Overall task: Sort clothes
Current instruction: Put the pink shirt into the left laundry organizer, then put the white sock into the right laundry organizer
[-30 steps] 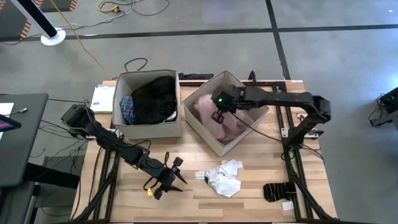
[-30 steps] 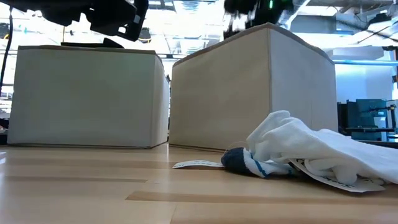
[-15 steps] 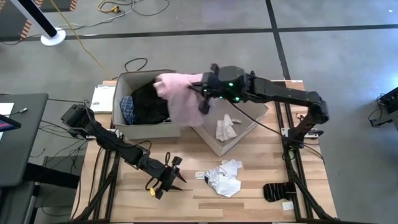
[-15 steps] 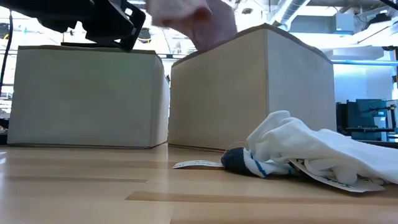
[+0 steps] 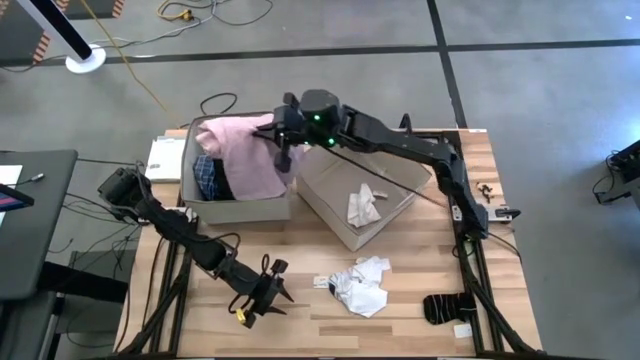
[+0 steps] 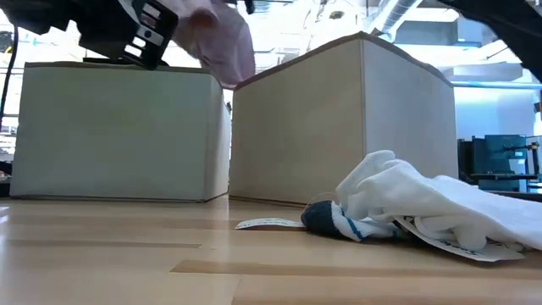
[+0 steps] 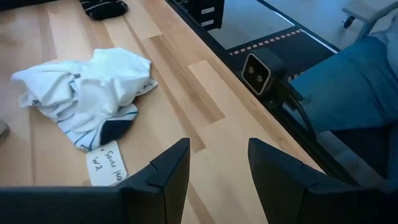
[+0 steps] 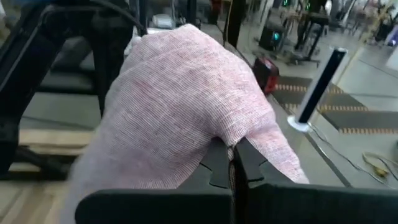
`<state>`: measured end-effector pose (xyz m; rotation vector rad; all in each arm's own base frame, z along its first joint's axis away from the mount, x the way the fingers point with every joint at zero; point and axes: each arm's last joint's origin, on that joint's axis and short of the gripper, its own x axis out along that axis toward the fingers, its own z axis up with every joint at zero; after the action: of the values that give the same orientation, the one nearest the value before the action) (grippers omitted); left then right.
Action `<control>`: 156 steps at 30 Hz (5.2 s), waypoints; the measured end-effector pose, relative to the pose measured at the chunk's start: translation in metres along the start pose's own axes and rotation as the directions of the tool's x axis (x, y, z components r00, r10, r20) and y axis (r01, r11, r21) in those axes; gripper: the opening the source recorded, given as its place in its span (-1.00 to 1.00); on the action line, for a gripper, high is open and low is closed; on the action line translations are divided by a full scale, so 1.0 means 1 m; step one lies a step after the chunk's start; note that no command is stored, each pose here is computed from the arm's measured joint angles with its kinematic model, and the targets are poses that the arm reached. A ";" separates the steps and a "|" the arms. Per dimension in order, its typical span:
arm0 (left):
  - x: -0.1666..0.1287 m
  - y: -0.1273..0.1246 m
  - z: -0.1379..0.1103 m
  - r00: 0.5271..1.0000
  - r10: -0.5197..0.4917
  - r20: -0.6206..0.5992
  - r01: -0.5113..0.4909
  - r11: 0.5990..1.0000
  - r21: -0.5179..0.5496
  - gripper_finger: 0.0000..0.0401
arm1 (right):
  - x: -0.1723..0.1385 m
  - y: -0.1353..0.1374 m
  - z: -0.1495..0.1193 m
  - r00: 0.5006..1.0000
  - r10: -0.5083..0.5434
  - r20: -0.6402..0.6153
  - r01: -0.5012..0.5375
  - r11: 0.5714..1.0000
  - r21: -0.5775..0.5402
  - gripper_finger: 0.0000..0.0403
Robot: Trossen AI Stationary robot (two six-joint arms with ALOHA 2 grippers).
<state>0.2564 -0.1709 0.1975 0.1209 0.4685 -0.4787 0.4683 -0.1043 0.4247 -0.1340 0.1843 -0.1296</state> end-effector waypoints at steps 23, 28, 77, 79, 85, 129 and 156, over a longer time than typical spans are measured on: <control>-0.002 -0.014 -0.003 0.999 -0.042 -0.021 0.042 0.999 -0.007 -0.22 | 0.082 -0.018 -0.110 0.977 0.134 -0.169 -0.120 0.989 0.091 -1.00; -0.002 -0.015 -0.004 0.999 -0.035 -0.028 0.034 0.999 -0.006 -0.22 | 0.089 -0.016 -0.134 0.947 0.178 -0.268 -0.143 0.979 0.143 -0.99; -0.213 0.082 0.024 0.355 0.902 -0.246 -0.904 0.398 0.153 0.75 | 0.046 0.048 -0.056 0.946 0.288 -0.152 -0.318 0.918 -0.237 -0.98; -0.215 0.084 0.025 0.345 0.905 -0.248 -0.903 0.392 0.177 0.61 | 0.046 0.048 -0.056 0.946 0.287 -0.149 -0.316 0.919 -0.234 -0.98; -0.215 0.086 0.025 0.329 0.909 -0.254 -0.871 0.397 0.291 -0.34 | 0.046 0.048 -0.057 0.944 0.290 -0.161 -0.320 0.924 -0.211 -0.93; -0.216 0.169 -0.021 0.375 0.607 -0.700 -0.796 0.598 0.091 -0.80 | -0.164 0.230 0.008 0.648 0.391 -0.654 -0.447 0.890 0.089 0.28; -0.299 0.134 0.065 0.533 0.699 -0.477 -0.824 0.556 -0.107 0.03 | -0.229 0.362 -0.102 0.569 0.124 -0.813 -0.177 0.984 0.026 0.28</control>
<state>0.1115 0.0575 0.3931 0.0956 0.8175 0.5493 0.2679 0.2714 0.3131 -0.1078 1.1453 -0.0016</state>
